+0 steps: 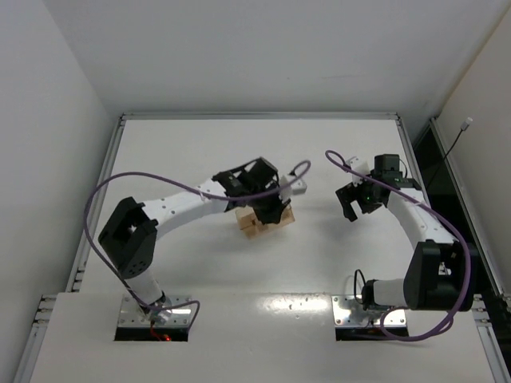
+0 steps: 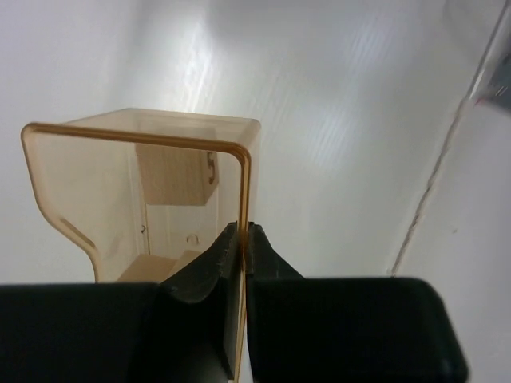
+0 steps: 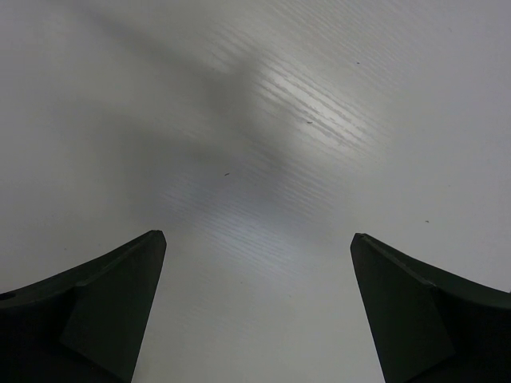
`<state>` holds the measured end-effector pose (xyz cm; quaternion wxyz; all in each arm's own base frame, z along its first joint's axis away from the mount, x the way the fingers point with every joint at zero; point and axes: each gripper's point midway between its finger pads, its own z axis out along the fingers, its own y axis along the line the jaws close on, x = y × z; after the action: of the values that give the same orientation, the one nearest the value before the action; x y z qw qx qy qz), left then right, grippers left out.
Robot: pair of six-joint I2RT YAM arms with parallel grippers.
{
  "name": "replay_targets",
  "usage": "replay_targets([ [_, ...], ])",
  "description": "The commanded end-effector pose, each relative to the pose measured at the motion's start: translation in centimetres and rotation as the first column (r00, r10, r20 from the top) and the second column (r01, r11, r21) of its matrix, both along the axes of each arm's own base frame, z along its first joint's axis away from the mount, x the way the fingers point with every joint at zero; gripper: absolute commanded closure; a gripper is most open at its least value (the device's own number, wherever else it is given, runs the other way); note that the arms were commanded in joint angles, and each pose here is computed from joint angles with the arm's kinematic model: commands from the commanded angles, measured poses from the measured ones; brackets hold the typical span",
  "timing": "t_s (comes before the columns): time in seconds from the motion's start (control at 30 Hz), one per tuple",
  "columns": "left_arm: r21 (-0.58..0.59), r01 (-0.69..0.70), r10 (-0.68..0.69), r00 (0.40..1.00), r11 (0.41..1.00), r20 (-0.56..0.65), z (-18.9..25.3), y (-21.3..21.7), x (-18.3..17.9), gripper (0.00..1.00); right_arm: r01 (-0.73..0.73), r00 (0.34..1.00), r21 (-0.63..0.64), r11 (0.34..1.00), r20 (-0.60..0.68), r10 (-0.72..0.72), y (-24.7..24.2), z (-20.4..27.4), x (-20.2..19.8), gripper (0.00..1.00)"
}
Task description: Build the wood block tower
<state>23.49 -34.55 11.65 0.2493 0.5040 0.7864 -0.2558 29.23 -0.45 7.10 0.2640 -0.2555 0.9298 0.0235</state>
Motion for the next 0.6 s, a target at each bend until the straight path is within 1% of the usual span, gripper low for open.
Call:
replay_targets([
  [0.0, -0.165, -0.033, 0.005, 0.986, 0.986, -0.167, 4.0, -1.2, 1.6, 1.0, 0.011, 1.0, 0.04, 0.999, 0.0, -0.011, 0.8, -0.2, 0.0, 0.01],
  [0.03, -0.215, -0.016, -0.034, 0.973, 0.977, -0.227, 4.6, -1.6, 1.3, 1.0, 0.011, 1.0, 0.04, 0.999, 0.0, -0.011, 0.8, -0.2, 0.0, 0.01],
  [0.07, -0.238, -0.02, -0.043, 0.965, 0.971, -0.258, 4.8, -1.6, 1.7, 1.0, 0.011, 1.0, 0.04, 0.999, 0.0, -0.011, 0.8, -0.2, 0.0, 0.01],
  [0.1, -0.251, -0.062, -0.022, 0.948, 0.966, -0.318, 4.4, -1.3, 3.0, 1.0, 0.02, 1.0, 0.045, 0.999, -0.013, -0.019, 0.8, -0.3, -0.2, 0.01],
  [0.13, -0.32, -0.035, -0.094, 0.92, 0.947, -0.38, 5.0, -1.7, 2.4, 1.0, 0.02, 1.0, 0.045, 0.999, -0.013, -0.019, 0.8, -0.3, -0.2, 0.02],
  [0.2, -0.363, -0.061, -0.127, 0.873, 0.93, -0.471, 4.4, -1.3, 2.6, 1.0, 0.029, 1.0, 0.045, 0.999, -0.013, -0.028, 0.6, -0.3, -0.2, 0.02],
  [0.23, -0.376, -0.118, -0.112, 0.837, 0.919, -0.536, 4.3, -0.6, 3.4, 1.0, 0.037, 0.999, 0.049, 0.998, -0.015, -0.036, 0.6, -0.3, -0.3, 0.02],
  [0.27, -0.44, -0.108, -0.179, 0.808, 0.891, -0.562, 4.2, -0.8, 3.7, 1.0, 0.032, 0.999, 0.059, 0.998, -0.024, -0.031, 0.8, -0.5, -0.3, 0.02],
  [0.33, -0.474, -0.154, -0.198, 0.767, 0.867, -0.611, 3.7, 0.3, 4.5, 1.0, 0.032, 0.999, 0.059, 0.998, -0.025, -0.031, 0.8, -0.3, 0.0, 0.02],
  [0.37, -0.538, -0.121, -0.286, 0.74, 0.834, -0.609, 4.6, 0.4, 4.3, 1.0, 0.033, 0.999, 0.06, 0.998, -0.034, -0.031, 0.8, -0.3, 0.0, 0.02],
  [0.4, -0.547, -0.128, -0.313, 0.704, 0.828, -0.638, 3.5, 0.7, 4.4, 1.0, 0.034, 0.999, 0.06, 0.998, -0.045, -0.031, 0.8, -0.6, -0.1, 0.03],
  [0.47, -0.572, -0.124, -0.37, 0.647, 0.811, -0.666, 3.0, 1.4, 3.9, 1.0, 0.042, 0.998, 0.064, 0.997, -0.047, -0.039, 0.8, -0.5, 0.2, 0.03],
  [0.5, -0.611, -0.11, -0.441, 0.595, 0.784, -0.672, 3.4, 1.9, 3.0, 1.0, 0.049, 0.998, 0.068, 0.996, -0.04, -0.046, 0.8, -0.2, 0.5, 0.03],
  [0.53, -0.639, -0.113, -0.469, 0.584, 0.761, -0.662, 3.1, 1.8, 4.1, 1.0, 0.05, 0.998, 0.068, 0.996, -0.051, -0.046, 0.8, -0.5, 0.5, 0.03],
  [0.57, -0.696, -0.061, -0.497, 0.656, 0.716, -0.568, 2.1, 2.0, 4.3, 1.0, 0.059, 0.997, 0.072, 0.996, -0.062, -0.054, 0.8, -0.8, 0.4, 0.03],
])
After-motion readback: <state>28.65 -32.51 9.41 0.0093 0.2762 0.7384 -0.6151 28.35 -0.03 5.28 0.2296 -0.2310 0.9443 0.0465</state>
